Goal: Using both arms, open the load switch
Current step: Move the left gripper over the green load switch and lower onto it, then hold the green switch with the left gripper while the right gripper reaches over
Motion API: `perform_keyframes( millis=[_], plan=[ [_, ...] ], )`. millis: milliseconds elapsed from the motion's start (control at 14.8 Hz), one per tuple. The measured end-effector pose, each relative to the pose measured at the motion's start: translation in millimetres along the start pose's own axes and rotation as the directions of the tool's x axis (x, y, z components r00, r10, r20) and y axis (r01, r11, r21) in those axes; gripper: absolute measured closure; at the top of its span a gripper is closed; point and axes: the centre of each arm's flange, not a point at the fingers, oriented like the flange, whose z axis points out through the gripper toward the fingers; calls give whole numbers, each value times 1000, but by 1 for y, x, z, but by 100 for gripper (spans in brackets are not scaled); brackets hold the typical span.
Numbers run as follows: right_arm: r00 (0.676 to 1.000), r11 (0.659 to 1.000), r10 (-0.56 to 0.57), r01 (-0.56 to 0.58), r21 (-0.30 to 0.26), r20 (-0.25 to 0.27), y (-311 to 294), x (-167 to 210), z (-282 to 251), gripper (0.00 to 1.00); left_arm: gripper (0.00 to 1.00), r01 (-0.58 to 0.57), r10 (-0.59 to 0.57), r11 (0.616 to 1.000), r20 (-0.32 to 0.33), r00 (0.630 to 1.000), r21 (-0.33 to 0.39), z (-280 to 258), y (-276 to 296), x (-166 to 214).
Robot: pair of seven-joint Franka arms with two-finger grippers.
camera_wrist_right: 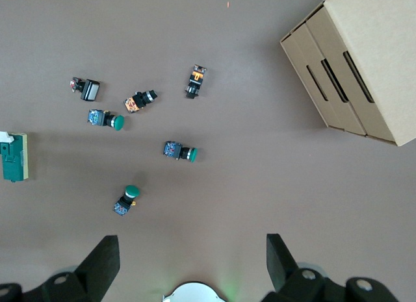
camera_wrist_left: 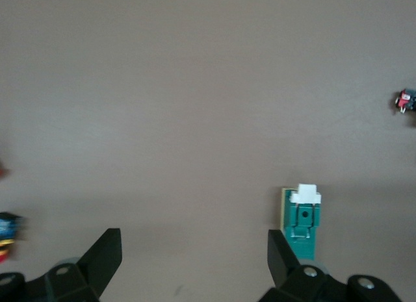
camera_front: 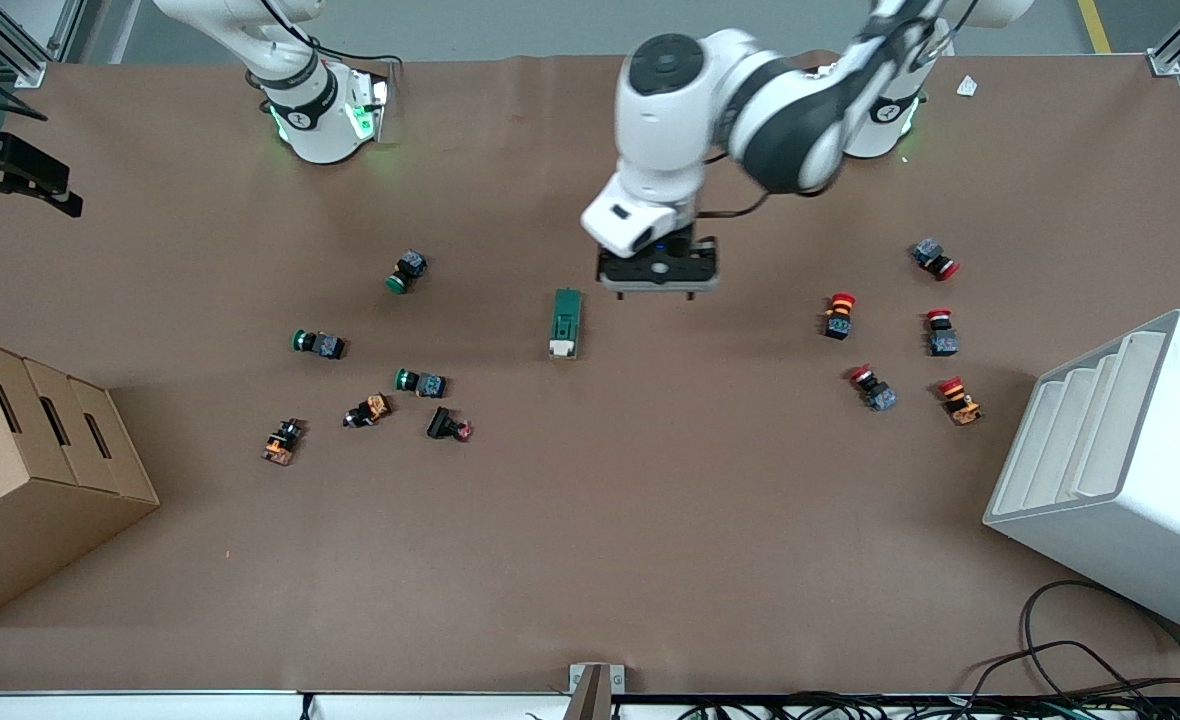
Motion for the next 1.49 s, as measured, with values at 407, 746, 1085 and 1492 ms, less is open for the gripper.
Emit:
perform_keyframes(
  millis=[407,746,1085,1492],
  plan=[
    [1000,1000,4,-4,-1,4,3,10,10,0,3,12,-12,1000,-123,992,1,77,74,-93],
    [996,1000,3,-3,0,90,6,70,93,0,5,29,-25,1000,-290,957,8,140,105,-161],
    [970,981,194,-195,-7,147,-45,106,152,0,5,18,-41,998,-426,904,-58,189,117,-211],
    [871,889,454,-458,-27,185,-156,130,219,0,5,-7,-23,999,-561,827,-52,217,114,-225]
  ],
)
